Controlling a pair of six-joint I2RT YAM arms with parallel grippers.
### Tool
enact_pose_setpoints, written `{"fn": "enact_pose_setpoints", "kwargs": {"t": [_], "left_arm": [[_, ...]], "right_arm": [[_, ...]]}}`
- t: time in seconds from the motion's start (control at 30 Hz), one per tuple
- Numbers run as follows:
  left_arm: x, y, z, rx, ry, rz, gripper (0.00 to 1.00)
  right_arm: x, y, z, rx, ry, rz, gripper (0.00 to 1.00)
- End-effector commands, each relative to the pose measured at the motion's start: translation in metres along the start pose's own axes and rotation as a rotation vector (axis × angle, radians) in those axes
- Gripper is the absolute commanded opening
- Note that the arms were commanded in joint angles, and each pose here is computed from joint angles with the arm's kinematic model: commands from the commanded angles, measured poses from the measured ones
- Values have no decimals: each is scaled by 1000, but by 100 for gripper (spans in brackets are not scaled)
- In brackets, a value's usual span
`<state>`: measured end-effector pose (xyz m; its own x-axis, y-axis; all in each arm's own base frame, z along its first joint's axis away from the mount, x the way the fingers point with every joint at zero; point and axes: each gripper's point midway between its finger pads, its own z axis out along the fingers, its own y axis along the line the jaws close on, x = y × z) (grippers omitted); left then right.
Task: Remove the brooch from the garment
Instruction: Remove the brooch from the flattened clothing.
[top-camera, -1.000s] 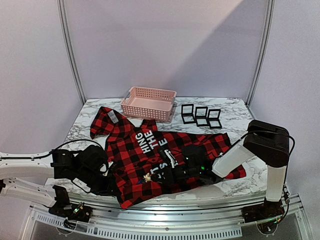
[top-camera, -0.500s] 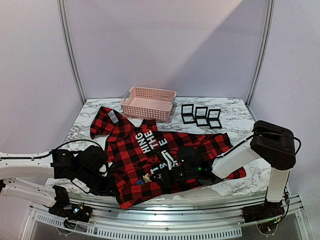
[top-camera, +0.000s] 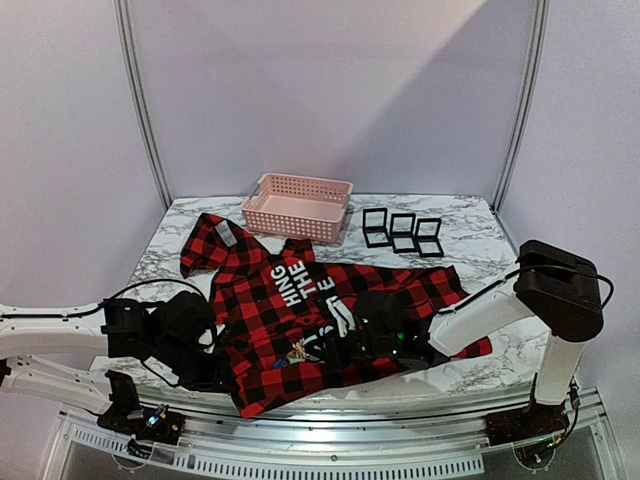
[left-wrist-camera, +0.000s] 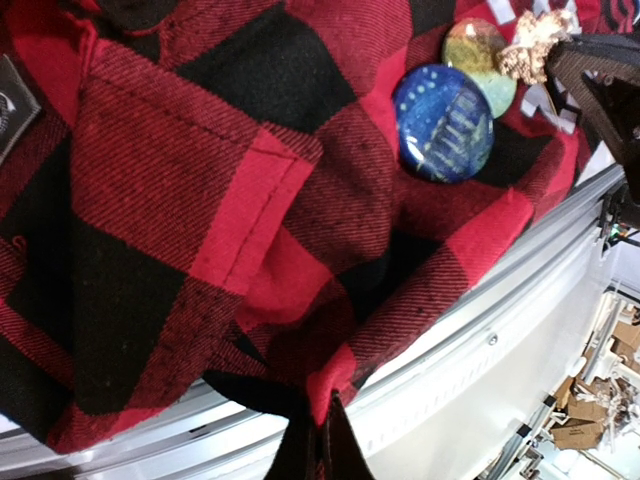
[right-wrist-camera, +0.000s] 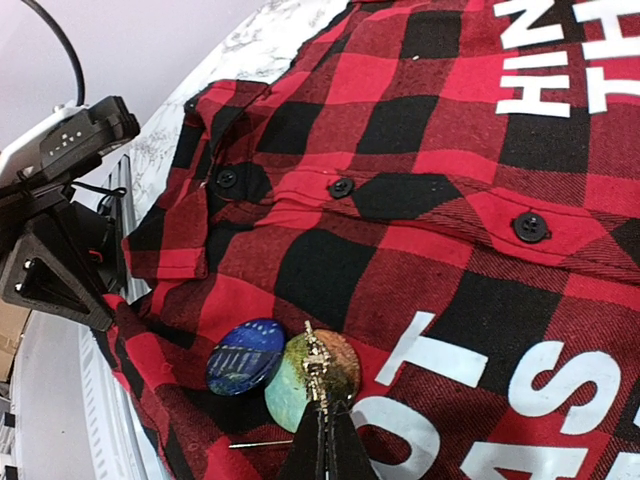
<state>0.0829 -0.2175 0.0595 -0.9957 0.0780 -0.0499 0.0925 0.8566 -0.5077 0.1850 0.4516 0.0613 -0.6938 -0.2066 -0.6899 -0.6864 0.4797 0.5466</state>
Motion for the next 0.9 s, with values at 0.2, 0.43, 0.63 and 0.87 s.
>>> {"fn": "enact_pose_setpoints", "kwargs": {"t": [0.2, 0.43, 0.63, 0.87], "left_arm": [[-1, 0, -5, -24, -16, 29, 0], [-14, -5, -15, -19, -86, 41, 3], [-35, -19, -40, -1, -195, 65, 27], [-54, -21, -68, -60, -241, 116, 77]], "right_arm": [[-8, -17, -18, 107, -66, 38, 0], [-20, -38, -42, 140, -121, 108, 0], [-48, -51, -71, 175, -186, 119, 0], [-80, -58, -100, 200, -223, 91, 0]]}}
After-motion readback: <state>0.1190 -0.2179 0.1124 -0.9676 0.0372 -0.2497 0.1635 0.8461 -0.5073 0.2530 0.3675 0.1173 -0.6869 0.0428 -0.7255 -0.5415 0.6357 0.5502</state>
